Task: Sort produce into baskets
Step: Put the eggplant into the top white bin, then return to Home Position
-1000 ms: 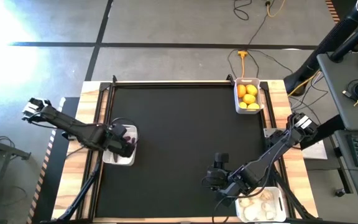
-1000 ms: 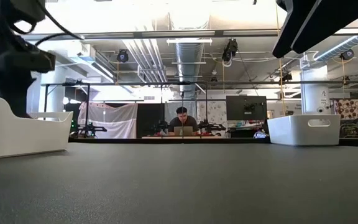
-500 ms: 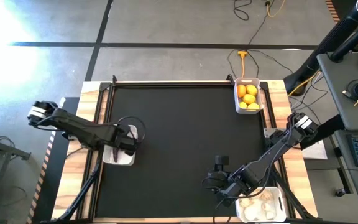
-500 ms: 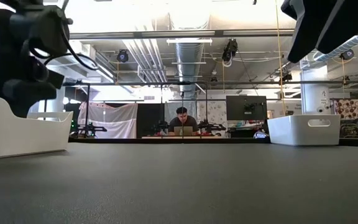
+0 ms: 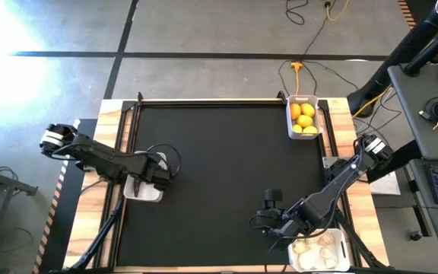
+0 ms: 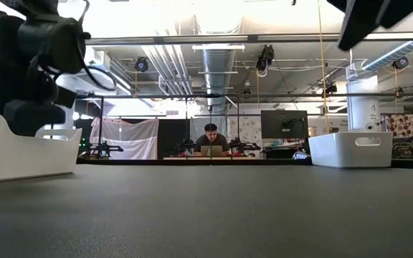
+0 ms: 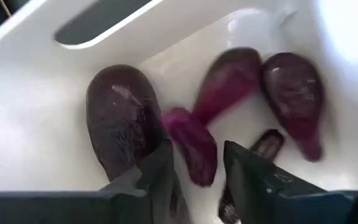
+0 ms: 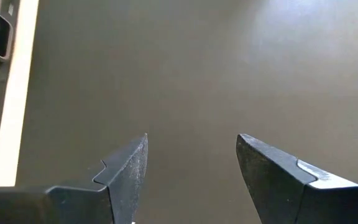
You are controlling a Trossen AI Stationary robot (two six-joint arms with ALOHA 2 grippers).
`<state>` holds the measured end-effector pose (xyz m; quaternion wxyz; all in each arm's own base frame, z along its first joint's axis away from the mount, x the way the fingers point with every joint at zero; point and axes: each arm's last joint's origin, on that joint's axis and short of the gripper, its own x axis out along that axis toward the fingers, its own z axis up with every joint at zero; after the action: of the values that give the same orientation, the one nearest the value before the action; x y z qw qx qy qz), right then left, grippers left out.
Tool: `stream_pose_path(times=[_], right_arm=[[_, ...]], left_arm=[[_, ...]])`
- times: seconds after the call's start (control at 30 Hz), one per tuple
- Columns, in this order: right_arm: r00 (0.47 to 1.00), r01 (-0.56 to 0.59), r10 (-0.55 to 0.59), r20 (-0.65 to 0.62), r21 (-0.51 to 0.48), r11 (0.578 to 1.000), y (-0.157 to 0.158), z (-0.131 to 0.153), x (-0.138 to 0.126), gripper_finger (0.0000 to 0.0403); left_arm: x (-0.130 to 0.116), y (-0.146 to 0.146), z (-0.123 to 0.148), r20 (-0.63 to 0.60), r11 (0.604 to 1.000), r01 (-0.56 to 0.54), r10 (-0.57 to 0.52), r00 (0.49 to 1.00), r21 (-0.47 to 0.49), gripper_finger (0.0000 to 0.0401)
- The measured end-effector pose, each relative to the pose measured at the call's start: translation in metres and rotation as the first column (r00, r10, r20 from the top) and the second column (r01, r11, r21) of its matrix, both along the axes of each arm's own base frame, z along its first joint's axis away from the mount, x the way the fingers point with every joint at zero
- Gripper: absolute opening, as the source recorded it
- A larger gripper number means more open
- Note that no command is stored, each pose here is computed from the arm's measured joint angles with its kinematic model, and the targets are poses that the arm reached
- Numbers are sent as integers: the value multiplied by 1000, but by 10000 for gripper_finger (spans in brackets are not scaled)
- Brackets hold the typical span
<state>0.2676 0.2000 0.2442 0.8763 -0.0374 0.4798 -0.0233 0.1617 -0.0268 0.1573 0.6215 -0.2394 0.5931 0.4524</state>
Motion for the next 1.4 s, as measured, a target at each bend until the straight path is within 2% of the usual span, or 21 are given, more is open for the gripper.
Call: stream_pose_path(times=[0.17, 0.37, 0.47, 0.53, 0.67, 0.73, 0.87, 1.0, 1.13, 1.23, 1.33, 1.4], right_arm=[[998, -23, 23, 58, 2, 1000, -6, 18, -6, 238], [980, -8, 29, 196, -106, 994, -16, 40, -12, 238], [961, 8, 31, 275, -142, 990, -23, 46, -18, 238], [950, 11, 32, 312, -135, 991, -29, 43, -21, 238], [927, 21, 21, 376, -107, 994, -44, 26, -26, 238], [918, 12, 22, 397, -85, 996, -53, 15, -26, 238], [889, -42, 44, 455, -16, 999, -76, -3, -18, 238], [858, -57, 59, 511, -20, 998, -110, -12, -5, 238], [819, -33, 54, 571, -46, 998, -145, 0, 3, 237], [791, -63, 80, 607, -50, 997, -164, 11, 0, 237], [766, -42, 70, 639, -59, 997, -177, 20, -7, 237], [750, -25, 63, 658, -67, 997, -182, 21, -14, 237]], left_arm=[[4, -1, 20, 19, 999, 37, -37, 999, -11, 154], [16, -4, 62, 73, 986, 161, -158, 985, -34, 164], [22, -7, 91, 151, 971, 234, -239, 959, 47, 164], [24, -10, 111, 228, 950, 269, -300, 926, 157, 164], [30, -17, 139, 398, 878, 284, -437, 807, 386, 164], [39, -20, 144, 474, 848, 301, -501, 725, 435, 165], [63, -25, 135, 552, 767, 372, -637, 539, 522, 165], [85, -22, 127, 584, 664, 398, -747, 319, 633, 165], [90, -16, 127, 529, 547, 323, -835, 147, 773, 165], [84, -9, 127, 491, 490, 268, -868, 68, 829, 165], [73, 1, 123, 484, 478, 251, -874, 40, 842, 165], [65, 7, 117, 487, 485, 249, -872, 55, 838, 165]])
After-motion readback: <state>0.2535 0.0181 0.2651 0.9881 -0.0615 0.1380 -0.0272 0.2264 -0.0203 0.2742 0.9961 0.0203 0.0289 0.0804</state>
